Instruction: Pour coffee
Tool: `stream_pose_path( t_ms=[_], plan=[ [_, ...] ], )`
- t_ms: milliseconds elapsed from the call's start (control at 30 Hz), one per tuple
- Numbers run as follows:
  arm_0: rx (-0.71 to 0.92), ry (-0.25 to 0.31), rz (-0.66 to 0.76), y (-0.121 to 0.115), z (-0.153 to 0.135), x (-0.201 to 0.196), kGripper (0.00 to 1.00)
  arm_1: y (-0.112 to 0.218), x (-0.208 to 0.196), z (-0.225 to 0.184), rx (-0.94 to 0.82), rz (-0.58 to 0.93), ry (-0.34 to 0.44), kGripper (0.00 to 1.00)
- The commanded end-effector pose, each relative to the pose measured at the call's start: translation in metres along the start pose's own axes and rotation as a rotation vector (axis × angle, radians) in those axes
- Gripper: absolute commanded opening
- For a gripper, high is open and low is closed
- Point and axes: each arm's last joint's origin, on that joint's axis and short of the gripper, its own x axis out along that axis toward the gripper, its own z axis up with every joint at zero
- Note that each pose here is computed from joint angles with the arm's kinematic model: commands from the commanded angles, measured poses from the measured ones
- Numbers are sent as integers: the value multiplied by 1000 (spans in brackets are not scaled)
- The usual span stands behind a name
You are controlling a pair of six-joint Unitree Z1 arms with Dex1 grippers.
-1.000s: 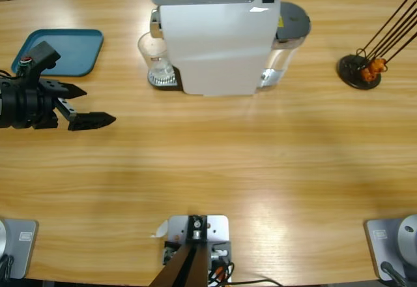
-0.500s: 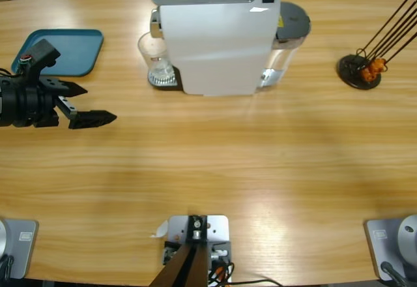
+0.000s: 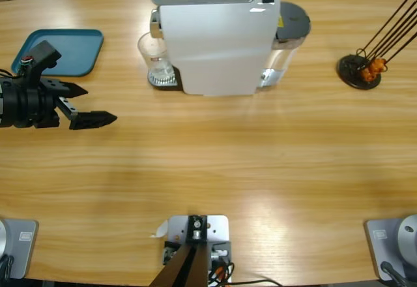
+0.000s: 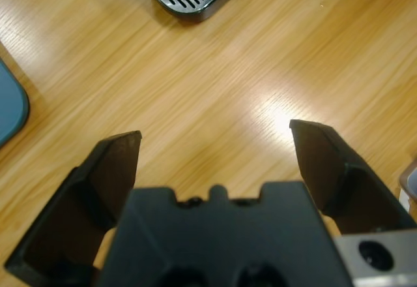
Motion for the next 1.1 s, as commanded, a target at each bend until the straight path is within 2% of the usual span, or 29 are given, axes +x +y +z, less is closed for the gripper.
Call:
stream_pose_path(
  t_ms=[33,233,367,467,667,833,1100],
  plan=[
    [11,50,-8,-1,-9,11,996,9,-27,-99,-2,107,13,1000],
    [10,31,-5,-1,-9,6,996,9,37,-152,-19,104,80,1000],
    [11,29,-22,-2,-10,4,991,6,62,-175,-21,62,62,1000],
    [11,19,-25,-2,-11,-1,982,4,63,-180,-20,34,28,1000],
    [20,8,-25,-2,-11,-3,987,2,59,-184,-20,29,19,1000],
    [17,31,-35,-1,-10,6,991,2,67,-193,-24,22,66,1000],
    [17,16,-34,-1,-7,8,998,3,77,-195,-38,22,110,1000]
  ],
)
